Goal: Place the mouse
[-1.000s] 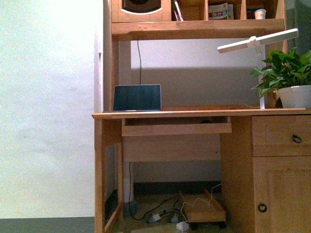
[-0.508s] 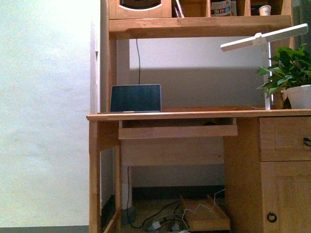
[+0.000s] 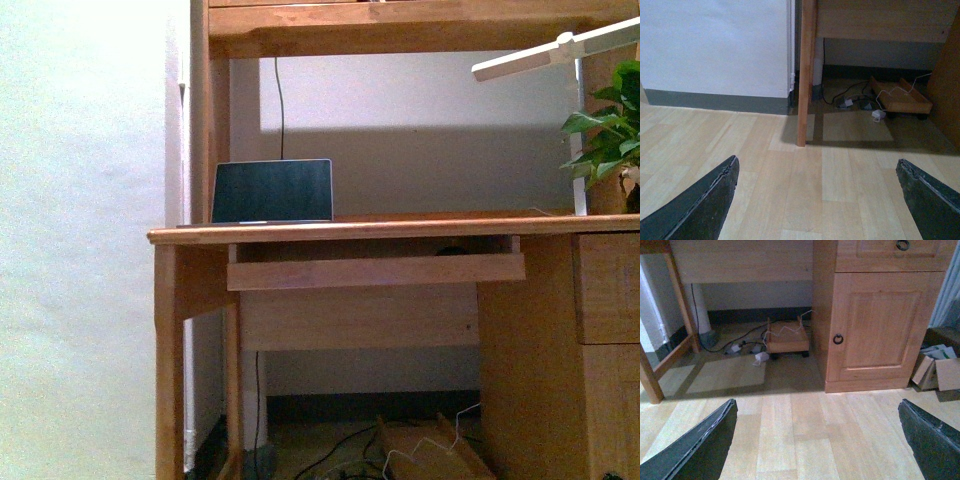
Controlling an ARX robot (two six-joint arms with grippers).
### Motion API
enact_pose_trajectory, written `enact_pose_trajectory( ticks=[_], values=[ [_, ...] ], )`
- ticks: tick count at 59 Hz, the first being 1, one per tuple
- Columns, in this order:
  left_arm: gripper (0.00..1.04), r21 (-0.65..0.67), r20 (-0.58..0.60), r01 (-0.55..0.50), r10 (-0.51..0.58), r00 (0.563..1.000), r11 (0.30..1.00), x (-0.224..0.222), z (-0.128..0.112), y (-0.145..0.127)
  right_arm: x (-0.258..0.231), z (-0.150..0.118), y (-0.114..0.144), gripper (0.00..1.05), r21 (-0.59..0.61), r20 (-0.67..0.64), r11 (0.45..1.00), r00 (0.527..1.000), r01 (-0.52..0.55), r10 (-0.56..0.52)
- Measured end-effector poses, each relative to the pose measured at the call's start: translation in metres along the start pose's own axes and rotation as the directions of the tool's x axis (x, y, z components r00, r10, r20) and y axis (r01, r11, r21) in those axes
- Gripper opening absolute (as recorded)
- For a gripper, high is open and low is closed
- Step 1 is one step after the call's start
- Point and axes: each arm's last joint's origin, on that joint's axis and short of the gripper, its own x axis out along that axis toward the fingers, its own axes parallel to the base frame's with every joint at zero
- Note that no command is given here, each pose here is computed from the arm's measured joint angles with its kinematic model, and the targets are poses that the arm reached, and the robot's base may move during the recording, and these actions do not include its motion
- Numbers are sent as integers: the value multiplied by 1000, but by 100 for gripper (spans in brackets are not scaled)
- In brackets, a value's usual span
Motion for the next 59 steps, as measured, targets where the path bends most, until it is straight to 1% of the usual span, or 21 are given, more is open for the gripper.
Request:
enact_pose_trajectory(
  ticks=[59],
  values=[
    [97, 0, 1, 0, 0, 1000, 1000, 0, 0, 0, 0, 0, 0, 97, 0, 0, 1000, 1000, 0, 0]
  ],
)
